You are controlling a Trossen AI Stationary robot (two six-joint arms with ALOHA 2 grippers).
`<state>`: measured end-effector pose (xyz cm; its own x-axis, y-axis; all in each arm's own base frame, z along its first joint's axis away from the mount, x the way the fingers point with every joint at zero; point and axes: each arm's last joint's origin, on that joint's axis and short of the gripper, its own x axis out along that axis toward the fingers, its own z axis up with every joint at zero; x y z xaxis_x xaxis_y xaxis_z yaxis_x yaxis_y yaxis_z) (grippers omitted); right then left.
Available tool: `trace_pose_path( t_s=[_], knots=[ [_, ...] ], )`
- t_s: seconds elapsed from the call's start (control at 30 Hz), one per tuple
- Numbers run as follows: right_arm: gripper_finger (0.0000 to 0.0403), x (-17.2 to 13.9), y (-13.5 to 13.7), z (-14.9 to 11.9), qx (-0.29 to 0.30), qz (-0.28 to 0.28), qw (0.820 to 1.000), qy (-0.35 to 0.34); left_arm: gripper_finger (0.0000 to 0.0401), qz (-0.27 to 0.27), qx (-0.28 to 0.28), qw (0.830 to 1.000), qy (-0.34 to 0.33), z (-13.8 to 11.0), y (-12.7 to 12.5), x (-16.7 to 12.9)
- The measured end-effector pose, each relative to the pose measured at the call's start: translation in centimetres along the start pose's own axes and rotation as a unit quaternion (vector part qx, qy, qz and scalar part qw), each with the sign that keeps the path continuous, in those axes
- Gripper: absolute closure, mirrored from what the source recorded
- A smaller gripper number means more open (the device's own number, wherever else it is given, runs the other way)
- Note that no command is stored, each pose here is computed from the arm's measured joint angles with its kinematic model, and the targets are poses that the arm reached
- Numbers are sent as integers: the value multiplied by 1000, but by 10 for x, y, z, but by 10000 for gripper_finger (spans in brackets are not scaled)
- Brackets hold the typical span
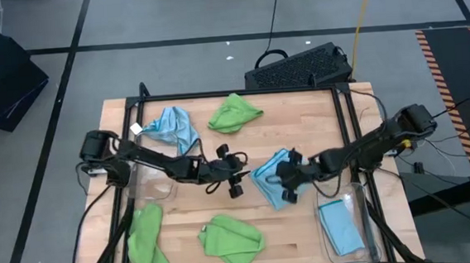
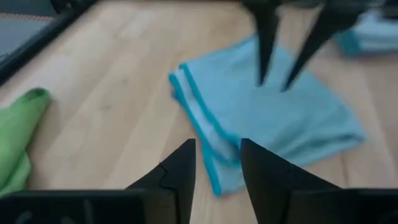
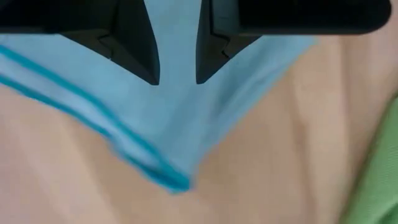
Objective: Sort microfiber towel by color & place in baskets
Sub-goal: Fold the right blue microfiber towel
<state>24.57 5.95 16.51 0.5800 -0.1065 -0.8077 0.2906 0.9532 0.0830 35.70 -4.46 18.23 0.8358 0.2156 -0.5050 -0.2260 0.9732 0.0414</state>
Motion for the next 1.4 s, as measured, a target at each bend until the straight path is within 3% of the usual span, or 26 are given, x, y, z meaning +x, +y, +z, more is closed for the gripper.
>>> trace_pose_path(
  t_s=[0.2,0.3,0.43,0.5,0.63,0.77,0.93,1.07,1.3,1.4],
  knots=[
    [308,-5,-46,6,38,-59,996,54,270,-34,-104,991,-81,11,-8,6],
    [308,2,-62,5,49,-22,996,64,270,-53,-102,991,-71,1,-22,20],
    [308,14,-74,-3,91,77,992,51,270,-89,-115,988,-53,0,-44,41],
    [308,18,-77,-11,116,90,988,45,270,-106,-104,988,-41,0,-57,54],
    [308,21,-82,-22,136,32,990,37,270,-108,-46,993,-5,-4,-78,81],
    [308,22,-85,-22,115,-6,993,21,270,-94,-19,993,64,-14,-84,99],
    [308,21,-94,-20,124,-59,991,0,270,-77,-14,988,131,-22,-81,96],
    [308,21,-105,-17,121,-85,989,-7,270,-77,-10,987,138,-23,-83,94],
    [308,19,-119,-12,142,-98,985,-27,270,-78,-14,988,135,-23,-84,94],
    [308,13,-112,-5,137,-60,987,-59,270,-77,-31,986,143,-15,-83,89]
  ],
)
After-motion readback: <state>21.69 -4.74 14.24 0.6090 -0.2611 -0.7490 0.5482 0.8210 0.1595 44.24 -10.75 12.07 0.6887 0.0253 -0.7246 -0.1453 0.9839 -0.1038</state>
